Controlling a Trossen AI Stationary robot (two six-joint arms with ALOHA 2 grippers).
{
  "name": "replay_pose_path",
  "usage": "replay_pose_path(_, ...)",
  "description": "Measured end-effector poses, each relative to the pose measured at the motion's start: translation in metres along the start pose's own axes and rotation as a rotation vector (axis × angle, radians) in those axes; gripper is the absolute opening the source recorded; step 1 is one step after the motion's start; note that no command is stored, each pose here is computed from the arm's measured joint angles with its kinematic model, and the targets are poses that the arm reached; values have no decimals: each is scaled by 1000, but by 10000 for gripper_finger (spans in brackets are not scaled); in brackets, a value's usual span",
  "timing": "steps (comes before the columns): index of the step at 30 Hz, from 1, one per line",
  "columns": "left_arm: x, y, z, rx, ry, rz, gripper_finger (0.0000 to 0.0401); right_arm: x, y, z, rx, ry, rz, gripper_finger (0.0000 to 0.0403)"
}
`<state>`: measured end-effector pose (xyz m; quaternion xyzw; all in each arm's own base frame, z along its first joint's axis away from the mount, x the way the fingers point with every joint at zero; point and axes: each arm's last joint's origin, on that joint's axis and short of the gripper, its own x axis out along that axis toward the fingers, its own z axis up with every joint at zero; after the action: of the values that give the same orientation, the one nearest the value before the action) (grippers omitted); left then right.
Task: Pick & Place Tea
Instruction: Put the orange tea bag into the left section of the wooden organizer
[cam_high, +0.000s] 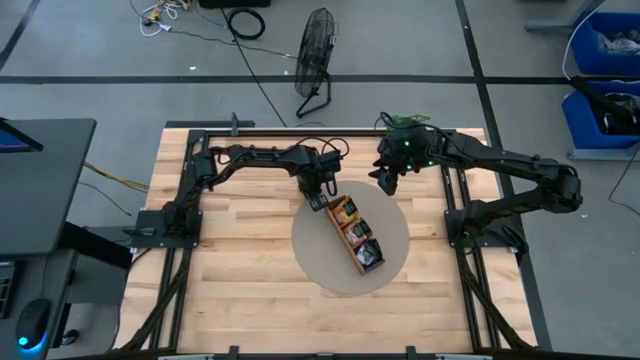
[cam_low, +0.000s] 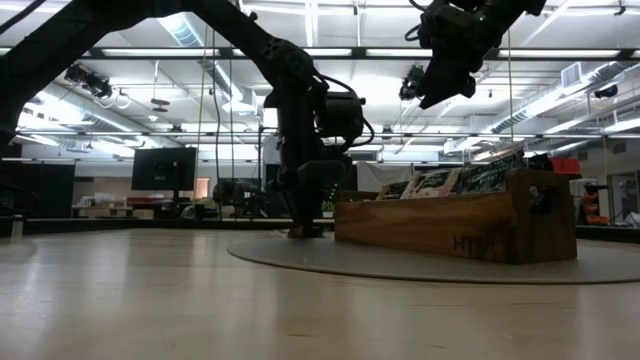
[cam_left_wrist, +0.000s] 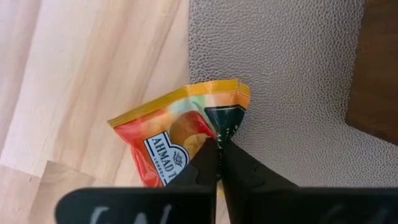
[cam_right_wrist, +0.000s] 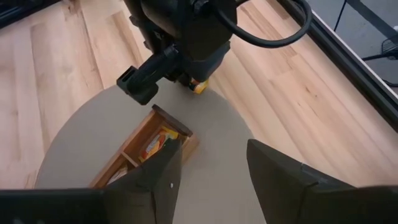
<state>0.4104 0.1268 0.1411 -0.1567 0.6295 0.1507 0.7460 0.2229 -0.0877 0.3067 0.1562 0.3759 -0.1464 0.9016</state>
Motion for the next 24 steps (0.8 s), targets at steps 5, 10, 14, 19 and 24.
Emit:
replay_pose_path(5,-16,6,1,-23,-27,-2,4,0,0,1,1,-12,0,190)
replay_pose_path(10,-56,12,7,-34,-121,-80,4,0,0,6,-13,-58,6,190)
replay_pose_path(14,-93,14,9,-11,-204,-219,3,0,1,10,-89,-99,9,190)
replay_pose_path(19,-147,15,8,27,-321,-433,3,-1,2,15,-234,-152,30,190)
replay_pose_path(24,-197,13,6,50,-452,-499,3,-2,5,21,-359,-223,71,190)
